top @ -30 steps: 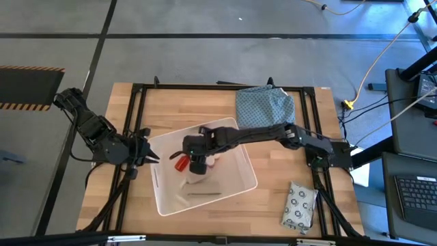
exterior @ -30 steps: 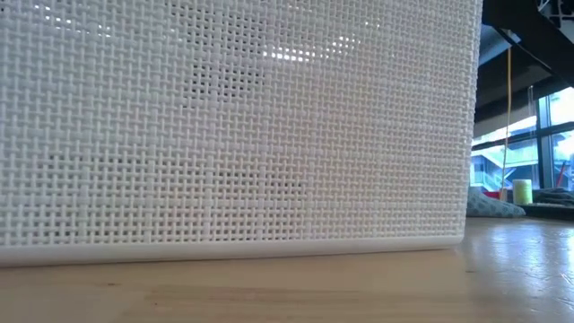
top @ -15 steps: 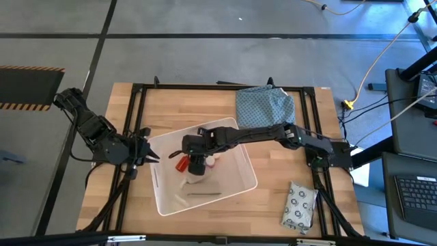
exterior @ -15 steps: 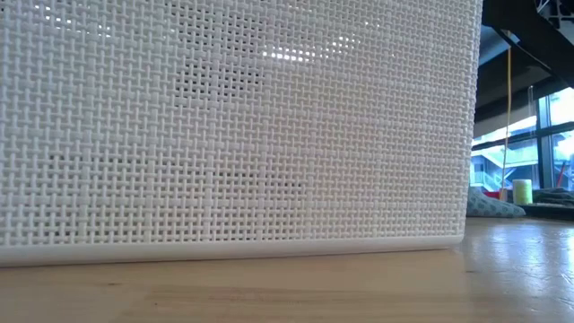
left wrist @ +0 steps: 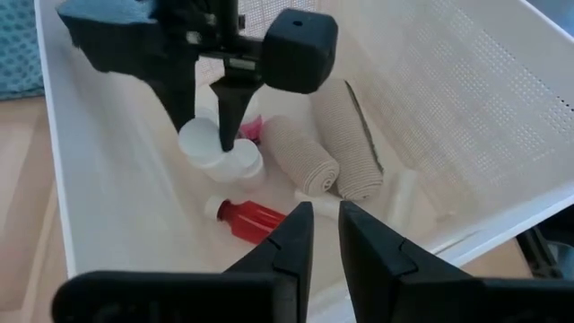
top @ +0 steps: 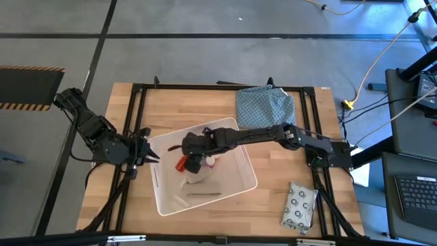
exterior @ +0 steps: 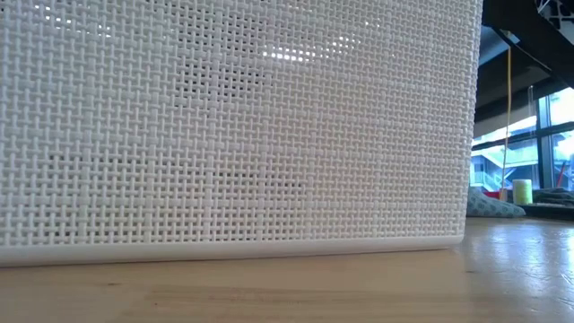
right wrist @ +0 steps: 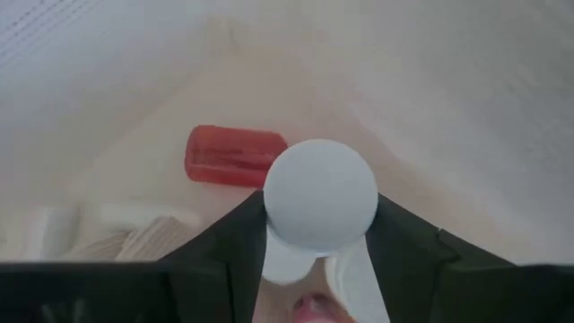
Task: Pick & place medical supplies in basket/bin
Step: Put the white medicine bottle into the white bin, then put the mailer bag into the white bin
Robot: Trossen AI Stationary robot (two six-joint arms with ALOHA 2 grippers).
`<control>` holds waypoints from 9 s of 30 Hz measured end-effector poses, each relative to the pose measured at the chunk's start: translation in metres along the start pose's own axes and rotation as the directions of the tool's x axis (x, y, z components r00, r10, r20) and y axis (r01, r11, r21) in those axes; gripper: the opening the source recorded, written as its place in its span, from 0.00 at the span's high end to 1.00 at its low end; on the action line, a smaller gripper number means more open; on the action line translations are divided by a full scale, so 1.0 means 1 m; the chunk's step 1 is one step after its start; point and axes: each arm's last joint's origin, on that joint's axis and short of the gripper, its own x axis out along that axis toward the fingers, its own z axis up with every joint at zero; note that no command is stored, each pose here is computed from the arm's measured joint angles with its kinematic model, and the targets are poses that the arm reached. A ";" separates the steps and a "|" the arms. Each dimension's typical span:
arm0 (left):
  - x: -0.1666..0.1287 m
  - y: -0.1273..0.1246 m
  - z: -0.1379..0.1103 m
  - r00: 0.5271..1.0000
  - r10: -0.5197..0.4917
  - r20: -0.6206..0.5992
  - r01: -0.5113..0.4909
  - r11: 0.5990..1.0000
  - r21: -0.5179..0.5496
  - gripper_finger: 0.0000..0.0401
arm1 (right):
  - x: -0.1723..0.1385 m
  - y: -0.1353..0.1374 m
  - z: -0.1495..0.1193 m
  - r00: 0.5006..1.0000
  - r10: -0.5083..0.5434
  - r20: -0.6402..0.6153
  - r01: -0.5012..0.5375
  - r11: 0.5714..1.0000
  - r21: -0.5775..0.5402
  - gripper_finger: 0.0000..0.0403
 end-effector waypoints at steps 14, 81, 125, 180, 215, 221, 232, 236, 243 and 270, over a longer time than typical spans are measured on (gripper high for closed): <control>0.000 0.000 0.000 1.000 0.000 0.000 0.000 0.999 0.043 0.87 | -0.002 -0.004 -0.006 0.998 -0.045 -0.052 0.055 0.977 0.207 0.58; 0.000 0.000 0.000 1.000 -0.004 0.001 0.004 0.999 0.041 0.86 | -0.102 0.007 -0.006 0.995 0.096 -0.030 -0.093 0.992 0.088 0.25; 0.000 -0.002 0.005 0.998 0.000 0.060 -0.004 0.998 0.069 0.88 | -0.273 0.123 -0.212 0.976 0.088 -0.198 -0.013 0.937 0.350 0.25; -0.002 0.007 0.009 0.941 0.287 0.177 -0.297 0.954 0.036 0.88 | -0.202 0.127 -0.326 0.730 -0.246 -0.638 0.340 0.940 0.026 0.45; -0.002 0.008 0.009 0.924 0.329 0.194 -0.335 0.942 0.002 0.87 | -0.200 0.103 -0.344 0.708 -0.169 -0.686 0.455 0.852 0.259 0.39; -0.002 0.008 0.009 0.923 0.331 0.195 -0.338 0.941 0.000 0.88 | -0.197 0.103 -0.340 0.712 -0.162 -0.683 0.460 0.843 0.279 0.39; -0.003 0.010 0.010 0.887 0.404 0.223 -0.419 0.908 0.024 0.89 | -0.196 0.096 -0.335 0.697 -0.218 -0.684 0.528 0.801 0.283 0.29; -0.004 0.011 0.010 0.874 0.427 0.233 -0.440 0.898 0.004 0.89 | -0.195 0.096 -0.335 0.697 -0.217 -0.683 0.538 0.788 0.299 0.21; -0.004 0.010 0.010 0.882 0.413 0.227 -0.419 0.908 -0.026 0.89 | -0.192 0.092 -0.340 0.654 -0.252 -0.713 0.681 0.606 0.411 0.17; -0.004 0.010 0.010 0.882 0.412 0.227 -0.414 0.909 -0.044 0.90 | -0.130 0.067 -0.376 0.750 -0.263 -0.607 0.634 0.545 0.548 0.18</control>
